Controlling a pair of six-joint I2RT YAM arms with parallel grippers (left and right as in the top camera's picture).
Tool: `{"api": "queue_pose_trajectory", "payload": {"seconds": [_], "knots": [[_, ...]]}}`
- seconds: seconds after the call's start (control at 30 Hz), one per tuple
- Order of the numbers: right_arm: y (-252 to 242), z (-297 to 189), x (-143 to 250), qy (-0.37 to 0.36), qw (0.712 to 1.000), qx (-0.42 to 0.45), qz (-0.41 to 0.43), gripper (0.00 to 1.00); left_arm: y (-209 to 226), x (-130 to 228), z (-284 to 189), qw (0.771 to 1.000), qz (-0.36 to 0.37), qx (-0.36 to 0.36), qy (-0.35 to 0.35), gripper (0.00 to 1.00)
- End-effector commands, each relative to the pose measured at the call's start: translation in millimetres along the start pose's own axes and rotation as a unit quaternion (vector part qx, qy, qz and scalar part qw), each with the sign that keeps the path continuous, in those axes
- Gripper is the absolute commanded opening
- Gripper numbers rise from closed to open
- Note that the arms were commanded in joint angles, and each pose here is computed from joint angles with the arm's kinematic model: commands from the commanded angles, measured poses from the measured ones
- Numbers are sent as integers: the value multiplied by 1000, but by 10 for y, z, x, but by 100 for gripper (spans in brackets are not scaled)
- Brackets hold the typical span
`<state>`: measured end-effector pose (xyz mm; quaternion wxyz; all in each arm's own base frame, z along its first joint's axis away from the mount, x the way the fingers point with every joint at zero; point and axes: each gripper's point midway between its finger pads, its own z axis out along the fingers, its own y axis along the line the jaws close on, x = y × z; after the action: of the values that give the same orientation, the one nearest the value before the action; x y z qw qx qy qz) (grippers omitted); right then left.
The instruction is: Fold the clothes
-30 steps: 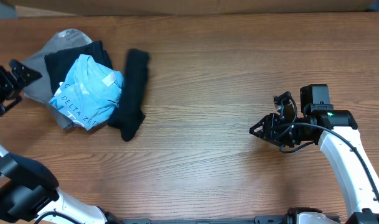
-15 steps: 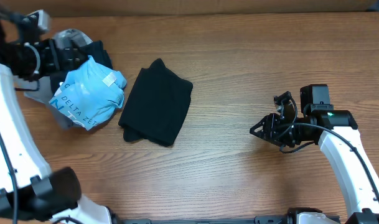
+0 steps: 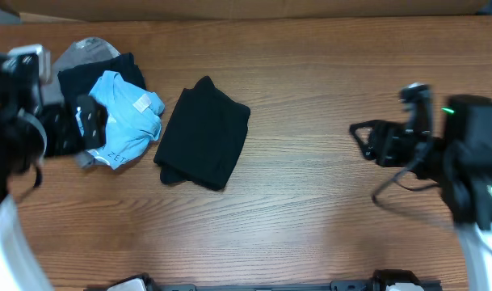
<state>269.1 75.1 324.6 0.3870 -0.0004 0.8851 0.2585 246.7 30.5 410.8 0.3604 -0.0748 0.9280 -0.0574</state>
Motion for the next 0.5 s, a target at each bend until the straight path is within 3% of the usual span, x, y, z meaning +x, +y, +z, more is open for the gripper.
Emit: {"api": "queue_pose_trajectory", "payload": {"seconds": [0.0,0.03,0.2,0.47], "knots": [[294,-528,-231,-87,995,-4,-51,93,54,101,-410,997,-34,-46,-57,100],[354,-631,-244,-101,993,-7,-59,100,42,148,-543,995,-37,-52,-76,100],[487,-901,-175,-135,988,-14,-77,100,-12,363,-1023,986,-33,-72,-147,100],[456,-882,-77,-118,991,-11,-67,100,-94,630,-1445,973,-21,-80,-213,100]]}}
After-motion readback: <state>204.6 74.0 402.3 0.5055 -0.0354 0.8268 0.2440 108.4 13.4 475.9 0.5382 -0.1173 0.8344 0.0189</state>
